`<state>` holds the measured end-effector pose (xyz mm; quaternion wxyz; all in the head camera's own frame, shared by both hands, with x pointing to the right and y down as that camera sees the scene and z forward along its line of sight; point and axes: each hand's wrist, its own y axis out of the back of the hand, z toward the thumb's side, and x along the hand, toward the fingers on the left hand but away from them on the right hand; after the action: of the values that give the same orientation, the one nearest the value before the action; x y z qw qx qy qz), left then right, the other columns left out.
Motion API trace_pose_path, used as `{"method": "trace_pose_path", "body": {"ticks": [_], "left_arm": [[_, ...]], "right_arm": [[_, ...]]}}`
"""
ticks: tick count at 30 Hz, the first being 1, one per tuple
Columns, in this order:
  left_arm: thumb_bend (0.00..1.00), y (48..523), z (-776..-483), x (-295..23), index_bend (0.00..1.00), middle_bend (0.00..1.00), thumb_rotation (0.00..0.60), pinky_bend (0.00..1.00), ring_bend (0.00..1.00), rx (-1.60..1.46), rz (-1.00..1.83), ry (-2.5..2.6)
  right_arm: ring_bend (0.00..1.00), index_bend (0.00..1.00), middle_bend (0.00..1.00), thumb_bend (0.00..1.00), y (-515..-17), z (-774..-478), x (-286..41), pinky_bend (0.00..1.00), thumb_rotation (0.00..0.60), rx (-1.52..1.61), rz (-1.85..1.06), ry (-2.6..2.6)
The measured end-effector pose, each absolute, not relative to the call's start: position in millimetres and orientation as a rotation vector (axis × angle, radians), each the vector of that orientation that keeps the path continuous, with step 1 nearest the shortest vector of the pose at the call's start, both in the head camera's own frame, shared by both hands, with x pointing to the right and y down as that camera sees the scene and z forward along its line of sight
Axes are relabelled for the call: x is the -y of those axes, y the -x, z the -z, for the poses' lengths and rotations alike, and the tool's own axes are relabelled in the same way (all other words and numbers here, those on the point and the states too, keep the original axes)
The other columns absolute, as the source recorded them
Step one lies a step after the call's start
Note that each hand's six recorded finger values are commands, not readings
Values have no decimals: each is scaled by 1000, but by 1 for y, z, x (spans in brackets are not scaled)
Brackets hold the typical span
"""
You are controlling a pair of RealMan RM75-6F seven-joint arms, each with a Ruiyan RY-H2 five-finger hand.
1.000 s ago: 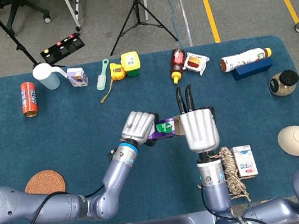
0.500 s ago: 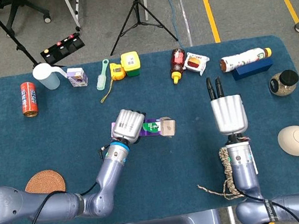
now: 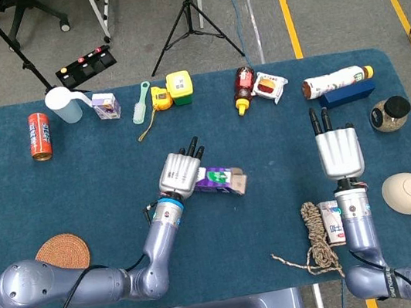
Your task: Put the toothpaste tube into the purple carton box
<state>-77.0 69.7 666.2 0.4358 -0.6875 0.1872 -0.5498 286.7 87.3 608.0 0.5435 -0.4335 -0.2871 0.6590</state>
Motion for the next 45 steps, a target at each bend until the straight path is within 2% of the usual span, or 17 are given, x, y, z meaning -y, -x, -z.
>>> {"method": "trace_pose_path", "body": {"ticks": [5,9,11,15,17,27,31,38,45], "left_arm": [[261,77,-664,-69,0,0,600,538,148,-483,1360,1725],[213,79,-659,-67,0,0,600,435,60,-514,1341,1747],[177,82,-654,-65,0,0,600,377,19,-538,1328,1765],[115,99,-643,-57,0,0,600,321,0,-577,1310,1773],[109,115,-635,-52,0,0,600,315,0,-597,1305,1767],[108,233,-587,-49,0,0,600,296,0,-718,1284,1676],[108,282,-571,-69,0,0,600,288,0,-801,1271,1699],[108,368,-554,-132,0,0,600,284,0,-954,1279,1771],[108,424,-536,-188,0,0,600,279,0,-1073,1280,1734]], "right_arm": [[713,0,166,0,-289,-607,-87,559,600,689,-1564,1026],[666,0,164,0,-290,-604,-87,529,600,700,-1559,1026],[571,0,154,0,-290,-602,-87,486,600,709,-1554,1029],[280,0,86,0,-292,-597,-88,357,600,734,-1539,1047],[229,0,70,0,-294,-594,-89,326,600,750,-1527,1061],[207,5,65,0,-304,-582,-98,289,600,868,-1357,1209],[195,12,65,0,-320,-583,-105,277,600,925,-1290,1283],[158,17,63,0,-355,-585,-120,255,600,998,-1236,1388],[135,50,63,0,-366,-576,-143,237,600,983,-1158,1462]]}}
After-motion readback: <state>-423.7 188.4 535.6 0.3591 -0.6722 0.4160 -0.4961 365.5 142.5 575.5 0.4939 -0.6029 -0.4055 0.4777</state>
